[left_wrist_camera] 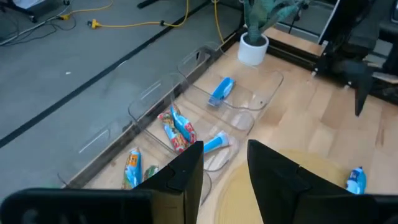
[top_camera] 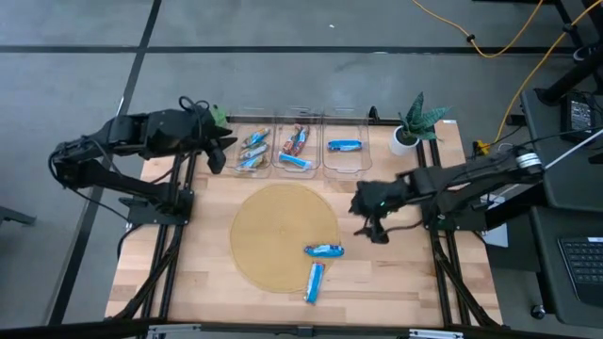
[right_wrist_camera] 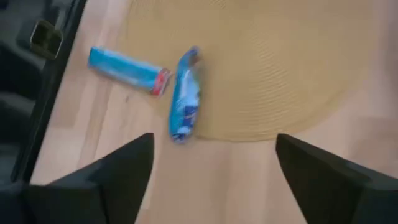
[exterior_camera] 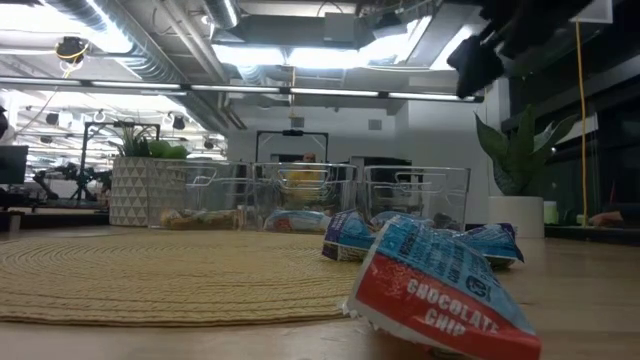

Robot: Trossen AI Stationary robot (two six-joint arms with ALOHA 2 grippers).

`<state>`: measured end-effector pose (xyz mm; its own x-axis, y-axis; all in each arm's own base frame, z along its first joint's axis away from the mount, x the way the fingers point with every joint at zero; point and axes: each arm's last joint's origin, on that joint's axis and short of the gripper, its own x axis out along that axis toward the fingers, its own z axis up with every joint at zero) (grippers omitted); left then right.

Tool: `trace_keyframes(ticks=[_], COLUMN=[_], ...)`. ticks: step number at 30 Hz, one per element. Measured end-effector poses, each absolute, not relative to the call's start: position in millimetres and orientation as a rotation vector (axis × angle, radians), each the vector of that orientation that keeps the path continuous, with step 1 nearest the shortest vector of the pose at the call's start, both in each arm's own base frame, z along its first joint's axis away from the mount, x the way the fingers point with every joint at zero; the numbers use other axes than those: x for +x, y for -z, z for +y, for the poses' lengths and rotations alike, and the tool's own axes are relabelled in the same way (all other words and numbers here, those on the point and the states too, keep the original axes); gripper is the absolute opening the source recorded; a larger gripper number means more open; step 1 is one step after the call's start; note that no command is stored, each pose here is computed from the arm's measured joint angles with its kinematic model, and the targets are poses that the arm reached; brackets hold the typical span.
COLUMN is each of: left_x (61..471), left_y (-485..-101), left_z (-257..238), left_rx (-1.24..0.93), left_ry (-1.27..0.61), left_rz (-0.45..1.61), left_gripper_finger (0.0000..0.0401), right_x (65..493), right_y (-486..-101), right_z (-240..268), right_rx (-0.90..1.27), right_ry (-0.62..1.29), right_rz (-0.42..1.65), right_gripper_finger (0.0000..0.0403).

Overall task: Pick and place Granola Bars by type
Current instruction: Put the blue granola bar into the right transparent bin

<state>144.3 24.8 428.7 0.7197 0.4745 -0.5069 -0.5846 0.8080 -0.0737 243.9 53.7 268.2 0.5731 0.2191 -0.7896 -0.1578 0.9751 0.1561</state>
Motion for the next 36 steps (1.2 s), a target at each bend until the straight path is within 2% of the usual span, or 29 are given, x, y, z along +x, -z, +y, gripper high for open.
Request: trace_keyframes(ticks=[5, 12, 19, 36], left_x=[143.5, 144.2, 144.5, 144.8], left_y=[-427.0, -427.0, -427.0, -426.9], left_z=[19.1, 12.0, 7.4, 0.6], left_rx=[-0.223, -0.209, -0.2, -0.188], left_ry=[-0.564, -0.516, -0.485, -0.439], left_rz=[0.516, 0.52, 0.523, 0.527], left_gripper_finger=[0.0113, 0.0107, 0.0105, 0.0099], right_x=[264.9, 284.2, 300.0, 312.0], right_y=[-240.5, -204.5, -176.4, -134.9], right_z=[79.3, 103.0, 118.4, 121.5], right_rx=[0.075, 0.091, 0.124, 0.086], right_ry=[-0.228, -0.138, -0.136, -0.041], right_rz=[0.992, 1.041, 1.042, 1.102], right_gripper_finger=[0.0354, 0.0341, 0.033, 0.0326])
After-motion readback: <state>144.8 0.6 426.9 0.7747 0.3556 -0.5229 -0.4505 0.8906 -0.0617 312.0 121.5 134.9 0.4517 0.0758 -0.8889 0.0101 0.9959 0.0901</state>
